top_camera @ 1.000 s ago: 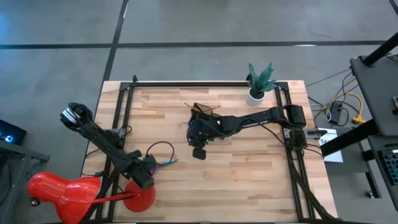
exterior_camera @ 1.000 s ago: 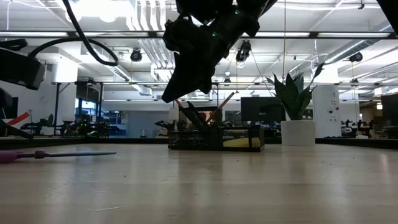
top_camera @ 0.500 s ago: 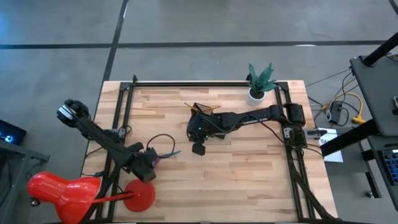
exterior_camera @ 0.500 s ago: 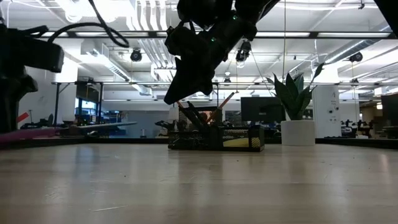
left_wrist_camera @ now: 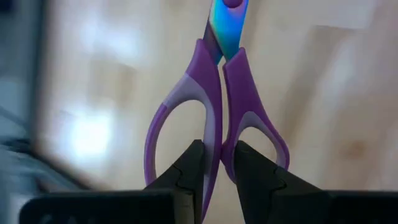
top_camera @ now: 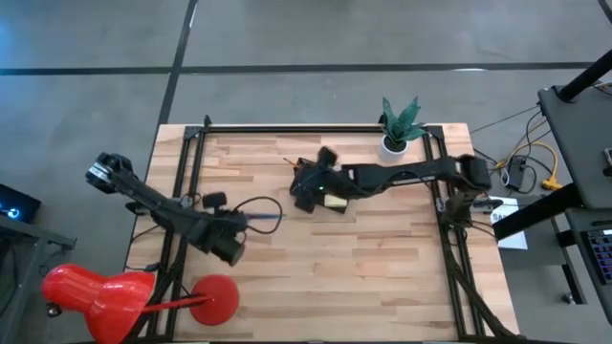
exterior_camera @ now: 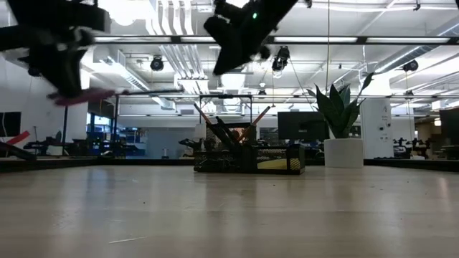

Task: Pick and place office supplies into organizer
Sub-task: Put the scissors into the desk organizer

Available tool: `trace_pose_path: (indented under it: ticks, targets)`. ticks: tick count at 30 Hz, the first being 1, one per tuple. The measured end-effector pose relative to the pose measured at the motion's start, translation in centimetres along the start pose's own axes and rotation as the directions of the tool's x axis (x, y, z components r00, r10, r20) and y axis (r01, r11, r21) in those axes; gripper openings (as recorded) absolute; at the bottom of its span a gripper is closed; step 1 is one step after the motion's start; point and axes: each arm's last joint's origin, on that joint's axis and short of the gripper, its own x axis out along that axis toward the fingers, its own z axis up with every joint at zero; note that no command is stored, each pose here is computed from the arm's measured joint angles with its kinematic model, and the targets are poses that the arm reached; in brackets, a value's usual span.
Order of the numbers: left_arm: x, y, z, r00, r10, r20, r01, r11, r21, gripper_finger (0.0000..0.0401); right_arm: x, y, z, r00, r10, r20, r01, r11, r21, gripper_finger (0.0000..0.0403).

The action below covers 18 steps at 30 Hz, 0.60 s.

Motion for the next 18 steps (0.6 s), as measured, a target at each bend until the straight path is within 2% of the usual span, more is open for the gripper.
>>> trace_pose_path:
  ticks: [2, 4, 8, 11, 14, 18]
  targets:
    - [-0.7, 1.1, 1.0, 0.998, 0.066, 0.021, -0.067, 0.995, 0.076, 0.0049, -1.7, -0.7, 0.7, 0.99, -0.132, 0.047, 0.13, 0.991, 0.044, 0.0027]
    - [-1.4, 2.1, 2.1, 0.991, 0.12, 0.054, -0.127, 0.98, 0.152, 0.0049, -3.3, -1.6, 1.1, 0.961, -0.27, 0.065, 0.263, 0.96, 0.097, 0.0027]
    - [-2.2, 4.7, 4.4, 0.968, 0.229, 0.106, -0.25, 0.928, 0.275, 0.0049, -6.3, -3.3, 1.0, 0.863, -0.502, 0.06, 0.486, 0.856, 0.178, 0.0027]
    - [-2.3, 6.9, 6.0, 0.936, 0.329, 0.127, -0.353, 0.863, 0.362, 0.0049, -8.5, -4.6, 0.7, 0.815, -0.578, 0.047, 0.556, 0.802, 0.219, 0.0027]
    - [-1.6, 9.0, 7.6, 0.904, 0.41, 0.124, -0.42, 0.79, 0.448, 0.0049, -10.3, -5.5, 0.5, 0.81, -0.585, 0.032, 0.559, 0.788, 0.258, 0.0027]
    - [-0.2, 11.2, 10.0, 0.884, 0.448, 0.133, -0.44, 0.703, 0.559, 0.0049, -11.8, -6.3, 0.4, 0.809, -0.588, 0.025, 0.553, 0.773, 0.311, 0.0027]
